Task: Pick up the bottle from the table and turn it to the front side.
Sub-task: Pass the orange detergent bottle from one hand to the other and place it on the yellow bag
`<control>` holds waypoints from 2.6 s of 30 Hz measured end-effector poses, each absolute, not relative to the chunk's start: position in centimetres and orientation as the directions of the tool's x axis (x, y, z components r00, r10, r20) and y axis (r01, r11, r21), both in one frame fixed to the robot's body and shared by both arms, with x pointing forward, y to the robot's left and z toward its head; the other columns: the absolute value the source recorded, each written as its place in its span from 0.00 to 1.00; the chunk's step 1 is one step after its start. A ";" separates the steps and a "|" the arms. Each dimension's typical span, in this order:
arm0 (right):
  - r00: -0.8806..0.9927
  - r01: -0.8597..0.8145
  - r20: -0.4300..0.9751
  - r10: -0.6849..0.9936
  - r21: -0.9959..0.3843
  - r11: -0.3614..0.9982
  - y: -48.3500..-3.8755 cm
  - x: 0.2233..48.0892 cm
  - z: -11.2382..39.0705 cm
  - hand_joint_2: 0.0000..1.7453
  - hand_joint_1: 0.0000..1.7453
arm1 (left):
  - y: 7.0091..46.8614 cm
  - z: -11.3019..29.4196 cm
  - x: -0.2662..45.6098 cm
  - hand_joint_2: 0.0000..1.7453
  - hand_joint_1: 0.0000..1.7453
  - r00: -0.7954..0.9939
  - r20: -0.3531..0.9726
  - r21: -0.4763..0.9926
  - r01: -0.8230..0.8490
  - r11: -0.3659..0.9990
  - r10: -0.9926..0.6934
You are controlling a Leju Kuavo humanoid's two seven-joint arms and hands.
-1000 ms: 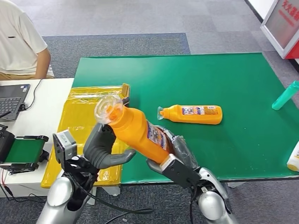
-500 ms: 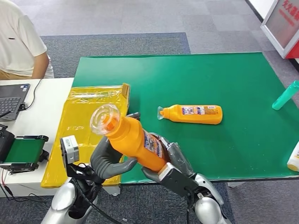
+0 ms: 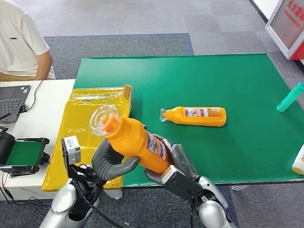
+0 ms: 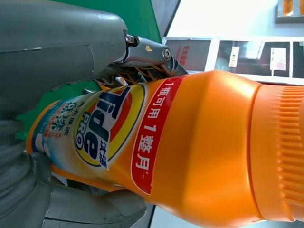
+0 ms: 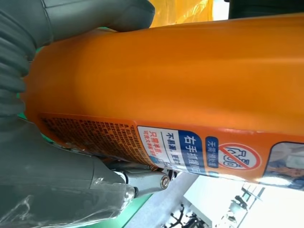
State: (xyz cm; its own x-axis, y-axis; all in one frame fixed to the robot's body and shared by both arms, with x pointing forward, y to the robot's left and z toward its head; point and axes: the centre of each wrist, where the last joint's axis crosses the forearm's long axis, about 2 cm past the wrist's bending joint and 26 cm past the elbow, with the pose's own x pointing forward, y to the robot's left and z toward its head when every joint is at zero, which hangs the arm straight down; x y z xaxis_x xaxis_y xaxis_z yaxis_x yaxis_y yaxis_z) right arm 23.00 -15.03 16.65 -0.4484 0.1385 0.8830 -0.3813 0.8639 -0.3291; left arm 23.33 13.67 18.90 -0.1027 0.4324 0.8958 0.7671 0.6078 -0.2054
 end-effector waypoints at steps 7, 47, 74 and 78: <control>-0.449 -0.346 0.882 0.143 -0.319 0.882 -15.6 23.1 17.0 1.00 0.00 | 14.0 18.9 22.9 1.00 1.00 -0.189 0.931 -0.105 0.679 0.726 0.312; -0.670 -0.162 0.742 0.021 -0.173 0.972 -21.3 18.8 25.7 1.00 0.00 | 23.3 21.7 27.8 1.00 1.00 -0.102 0.196 0.932 -0.290 0.218 -0.975; -0.757 -0.144 0.654 -0.004 -0.161 0.976 -22.3 17.3 27.3 1.00 0.00 | 22.3 16.0 31.2 1.00 1.00 -0.076 0.062 0.997 -0.048 0.066 -0.995; -0.764 -0.148 0.645 -0.012 -0.157 0.976 -22.3 17.3 27.4 1.00 0.00 | 20.3 15.5 30.9 1.00 1.00 -0.123 0.063 0.997 -0.025 0.066 -0.990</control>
State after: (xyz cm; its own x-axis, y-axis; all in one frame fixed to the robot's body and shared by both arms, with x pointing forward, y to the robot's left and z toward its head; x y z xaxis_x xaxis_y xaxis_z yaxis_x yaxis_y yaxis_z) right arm 17.31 -22.29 27.36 -0.7640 -0.0124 0.6451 -0.1483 0.9764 -0.1569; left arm 30.92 20.30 15.50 -0.1232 -0.9904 0.0629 -0.0253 0.0665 0.9975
